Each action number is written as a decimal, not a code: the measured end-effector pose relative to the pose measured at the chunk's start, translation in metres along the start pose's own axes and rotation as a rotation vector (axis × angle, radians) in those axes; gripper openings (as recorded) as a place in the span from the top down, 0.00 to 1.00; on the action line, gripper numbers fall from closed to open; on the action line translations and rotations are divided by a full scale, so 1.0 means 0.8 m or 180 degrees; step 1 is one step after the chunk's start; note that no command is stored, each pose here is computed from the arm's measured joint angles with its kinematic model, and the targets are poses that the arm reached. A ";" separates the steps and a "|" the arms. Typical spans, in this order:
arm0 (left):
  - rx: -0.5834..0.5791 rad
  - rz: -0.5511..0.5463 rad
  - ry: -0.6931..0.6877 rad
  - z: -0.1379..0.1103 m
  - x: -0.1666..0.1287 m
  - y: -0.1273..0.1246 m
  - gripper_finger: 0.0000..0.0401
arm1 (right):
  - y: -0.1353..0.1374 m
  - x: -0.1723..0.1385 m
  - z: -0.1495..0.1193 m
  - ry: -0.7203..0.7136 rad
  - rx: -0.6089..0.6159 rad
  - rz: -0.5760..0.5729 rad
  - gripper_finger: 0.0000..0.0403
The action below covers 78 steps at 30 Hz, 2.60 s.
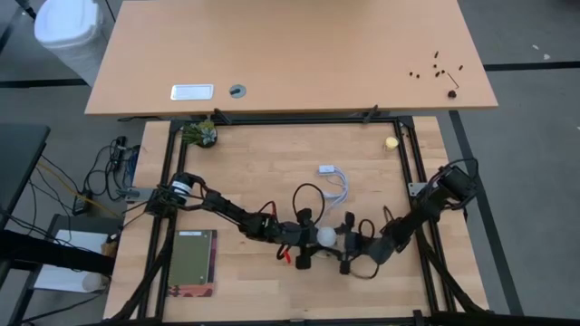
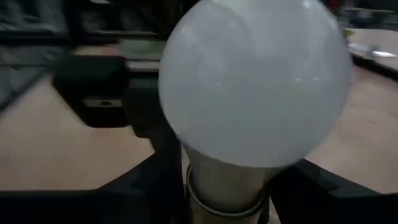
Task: Screw lightbulb
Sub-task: Remove the lightbulb from the lamp
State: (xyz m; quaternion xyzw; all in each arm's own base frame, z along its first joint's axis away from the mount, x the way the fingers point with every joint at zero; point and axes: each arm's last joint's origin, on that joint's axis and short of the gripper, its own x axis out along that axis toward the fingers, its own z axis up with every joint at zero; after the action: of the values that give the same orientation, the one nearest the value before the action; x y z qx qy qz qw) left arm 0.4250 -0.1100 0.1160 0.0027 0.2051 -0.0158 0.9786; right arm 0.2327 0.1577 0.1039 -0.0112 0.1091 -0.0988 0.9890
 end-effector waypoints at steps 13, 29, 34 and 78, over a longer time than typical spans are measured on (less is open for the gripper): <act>0.0028 0.0009 -0.0006 0.000 0.000 -0.002 0.51 | -0.030 -0.006 -0.004 -0.0200 0.0027 0.0492 0.42; 0.0024 0.0031 0.0004 -0.001 -0.001 -0.004 0.51 | -0.039 -0.025 0.024 0.0349 0.0008 0.0438 0.23; 0.0024 0.0143 0.0002 -0.001 -0.001 -0.003 0.48 | -0.039 -0.030 0.045 0.0562 -0.0072 0.0491 0.23; -0.0030 0.0250 -0.0072 -0.014 -0.055 -0.019 0.34 | -0.025 0.004 0.196 0.3096 -0.0169 0.0401 0.23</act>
State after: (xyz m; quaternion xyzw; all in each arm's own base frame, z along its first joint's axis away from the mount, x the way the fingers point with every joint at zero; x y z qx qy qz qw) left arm 0.3796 -0.1239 0.1231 0.0060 0.1939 0.0237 0.9807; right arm 0.2662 0.1374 0.2572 0.0176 0.5613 -0.0298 0.8269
